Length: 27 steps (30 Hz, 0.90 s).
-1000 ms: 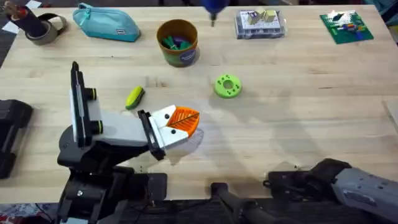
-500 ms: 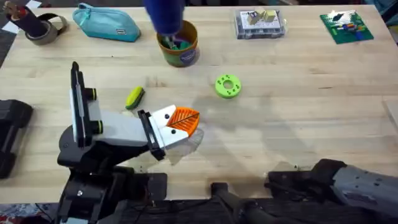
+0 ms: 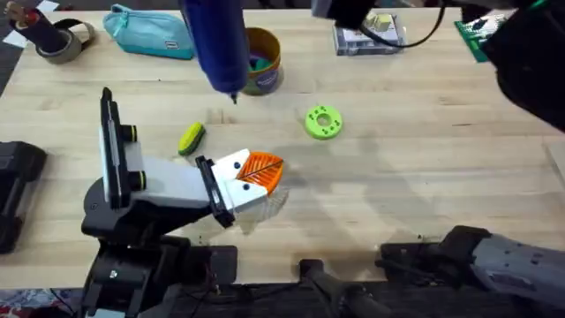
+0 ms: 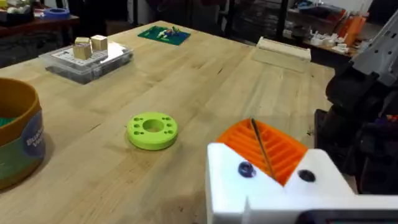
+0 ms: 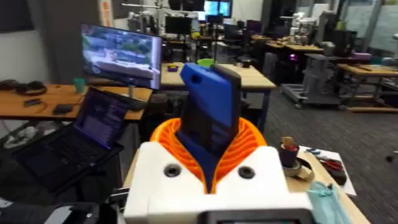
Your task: Pick up the gripper from the table and insert it into the empty holder that is missing its gripper. Then pick up a screw, insert it into the mounting hole, and use the screwdriver to tighten it. Finally, clean up the table by picking up the vegetable and placing it into the bucket.
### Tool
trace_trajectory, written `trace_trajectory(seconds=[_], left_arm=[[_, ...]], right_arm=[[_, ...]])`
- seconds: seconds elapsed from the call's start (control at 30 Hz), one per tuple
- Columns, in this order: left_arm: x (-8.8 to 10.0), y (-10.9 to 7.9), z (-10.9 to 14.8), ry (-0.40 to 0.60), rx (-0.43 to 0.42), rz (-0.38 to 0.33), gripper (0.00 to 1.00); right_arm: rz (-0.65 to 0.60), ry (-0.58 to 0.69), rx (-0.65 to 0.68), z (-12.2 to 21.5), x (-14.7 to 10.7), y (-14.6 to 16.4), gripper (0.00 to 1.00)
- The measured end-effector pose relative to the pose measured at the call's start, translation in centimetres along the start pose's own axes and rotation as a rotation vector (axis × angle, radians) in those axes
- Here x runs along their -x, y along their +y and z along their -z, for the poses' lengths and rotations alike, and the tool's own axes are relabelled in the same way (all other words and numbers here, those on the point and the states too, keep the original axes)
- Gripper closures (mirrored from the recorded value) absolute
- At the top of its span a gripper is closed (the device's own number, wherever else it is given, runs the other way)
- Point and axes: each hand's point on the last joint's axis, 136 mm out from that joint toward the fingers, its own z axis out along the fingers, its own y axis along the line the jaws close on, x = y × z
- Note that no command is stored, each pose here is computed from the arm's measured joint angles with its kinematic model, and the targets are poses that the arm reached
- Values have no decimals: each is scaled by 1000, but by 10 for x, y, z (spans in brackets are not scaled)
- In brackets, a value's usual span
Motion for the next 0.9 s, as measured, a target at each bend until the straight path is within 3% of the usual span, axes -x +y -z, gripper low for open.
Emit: trace_trajectory(seconds=[0.9], left_arm=[[0,0,0,0,0,0,994]], right_arm=[[4,8,71,-6,-5,19,976]])
